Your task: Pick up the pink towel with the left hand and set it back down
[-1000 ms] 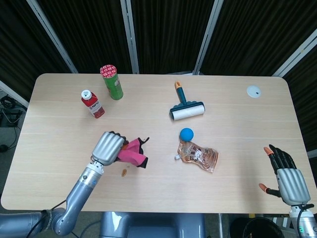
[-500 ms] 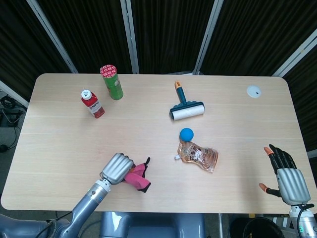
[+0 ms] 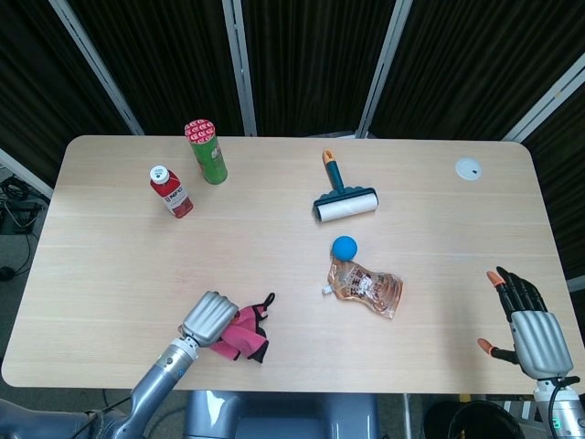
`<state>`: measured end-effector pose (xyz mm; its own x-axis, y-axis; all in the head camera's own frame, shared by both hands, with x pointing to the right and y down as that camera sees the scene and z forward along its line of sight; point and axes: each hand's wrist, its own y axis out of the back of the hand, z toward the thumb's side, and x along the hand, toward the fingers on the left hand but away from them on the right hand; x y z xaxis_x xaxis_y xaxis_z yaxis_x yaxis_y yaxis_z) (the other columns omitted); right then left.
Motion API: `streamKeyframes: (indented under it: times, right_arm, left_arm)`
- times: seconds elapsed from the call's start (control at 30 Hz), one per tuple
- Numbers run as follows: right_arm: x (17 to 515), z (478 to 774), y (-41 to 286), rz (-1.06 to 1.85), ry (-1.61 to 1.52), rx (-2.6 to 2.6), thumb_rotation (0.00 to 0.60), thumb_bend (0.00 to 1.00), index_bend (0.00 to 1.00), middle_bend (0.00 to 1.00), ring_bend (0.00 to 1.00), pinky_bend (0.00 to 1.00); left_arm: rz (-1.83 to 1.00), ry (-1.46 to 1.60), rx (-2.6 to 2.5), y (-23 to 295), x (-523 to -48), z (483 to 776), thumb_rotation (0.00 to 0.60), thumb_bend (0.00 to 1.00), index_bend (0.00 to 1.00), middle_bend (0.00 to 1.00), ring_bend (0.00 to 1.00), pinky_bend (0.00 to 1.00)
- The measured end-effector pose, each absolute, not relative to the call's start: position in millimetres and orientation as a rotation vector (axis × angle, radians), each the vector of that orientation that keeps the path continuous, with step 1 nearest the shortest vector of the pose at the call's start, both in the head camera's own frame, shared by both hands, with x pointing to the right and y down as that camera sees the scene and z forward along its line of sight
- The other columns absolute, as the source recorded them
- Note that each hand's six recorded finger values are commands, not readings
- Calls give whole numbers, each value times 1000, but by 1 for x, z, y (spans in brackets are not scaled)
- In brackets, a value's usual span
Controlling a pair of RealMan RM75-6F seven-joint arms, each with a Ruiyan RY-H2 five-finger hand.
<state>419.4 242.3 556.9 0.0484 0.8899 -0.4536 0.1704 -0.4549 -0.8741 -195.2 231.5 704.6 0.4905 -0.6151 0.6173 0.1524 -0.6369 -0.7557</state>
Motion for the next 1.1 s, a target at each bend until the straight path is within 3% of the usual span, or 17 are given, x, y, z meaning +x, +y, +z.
streamKeyframes:
  times: [0.33,1.1]
  right_arm:
    - [418,558,243,1459,-1063,-1699,600,59,0,0,0,82]
    - [416,559,244,1460,-1053,-1699,600,61,0,0,0,82]
  left_arm:
    - [-1337,395,-1821,206,-254,717,600,472,877,679,597,581]
    - [-1533,457,-1593,159,-373,705,600,474,878,680,597,580]
